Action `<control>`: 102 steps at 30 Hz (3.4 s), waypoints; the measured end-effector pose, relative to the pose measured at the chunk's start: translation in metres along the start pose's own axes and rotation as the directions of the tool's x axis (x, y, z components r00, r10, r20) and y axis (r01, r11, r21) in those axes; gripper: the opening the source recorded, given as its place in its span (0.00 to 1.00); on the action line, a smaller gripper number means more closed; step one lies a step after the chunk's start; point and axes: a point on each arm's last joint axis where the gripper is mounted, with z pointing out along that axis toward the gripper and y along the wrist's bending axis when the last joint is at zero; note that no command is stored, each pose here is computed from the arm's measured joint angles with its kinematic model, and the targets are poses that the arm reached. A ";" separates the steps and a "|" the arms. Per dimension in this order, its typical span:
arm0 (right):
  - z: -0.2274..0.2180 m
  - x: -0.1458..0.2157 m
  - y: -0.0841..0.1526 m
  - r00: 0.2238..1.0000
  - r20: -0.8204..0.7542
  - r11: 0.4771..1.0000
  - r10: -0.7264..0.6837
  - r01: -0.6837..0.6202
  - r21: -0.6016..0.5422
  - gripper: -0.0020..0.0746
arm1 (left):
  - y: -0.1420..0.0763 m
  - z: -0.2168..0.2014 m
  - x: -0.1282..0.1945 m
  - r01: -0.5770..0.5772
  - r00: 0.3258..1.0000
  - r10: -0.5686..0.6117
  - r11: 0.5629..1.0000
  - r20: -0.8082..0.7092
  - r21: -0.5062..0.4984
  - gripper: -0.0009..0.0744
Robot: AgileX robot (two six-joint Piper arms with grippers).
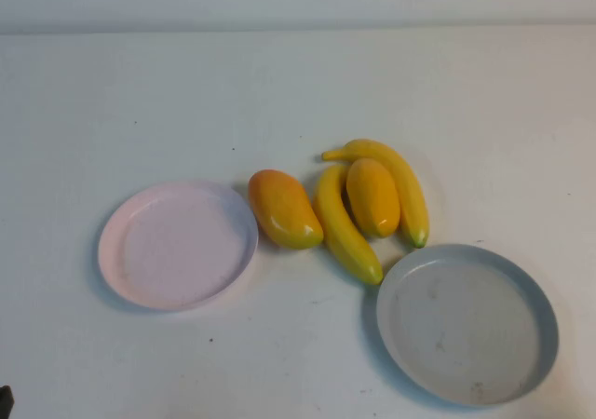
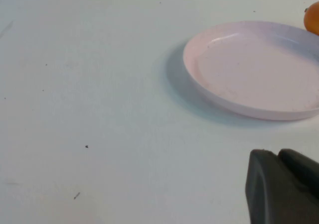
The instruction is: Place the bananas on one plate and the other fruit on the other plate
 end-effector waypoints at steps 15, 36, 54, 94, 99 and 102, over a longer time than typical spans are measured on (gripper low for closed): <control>0.000 0.000 0.000 1.000 0.000 1.000 -0.002 0.002 0.000 0.01 | 0.000 0.000 0.000 0.000 1.000 0.000 1.000 0.000 0.000 0.01; 0.000 0.000 0.000 1.000 0.000 1.000 -0.002 0.002 0.000 0.00 | -0.003 0.000 -0.004 0.109 0.993 -0.110 0.993 0.035 0.038 0.01; 0.000 0.000 0.000 1.000 0.000 1.000 -0.002 0.002 0.000 0.00 | -0.008 -0.003 -0.024 0.546 0.808 -0.574 0.815 0.136 0.196 0.01; 0.000 0.000 0.000 1.000 0.000 1.000 -0.002 0.002 0.000 0.00 | -0.150 0.230 -0.204 0.010 0.672 0.231 0.947 -0.703 0.320 0.01; 0.000 0.000 0.000 1.000 0.000 1.000 -0.002 0.002 0.000 0.00 | -0.179 0.241 -0.210 -0.056 0.655 0.263 0.952 -0.709 0.302 0.01; 0.000 0.000 0.000 1.000 0.000 1.000 -0.002 0.002 0.000 0.00 | -0.186 0.251 -0.212 -0.064 0.652 0.259 0.955 -0.713 0.288 0.01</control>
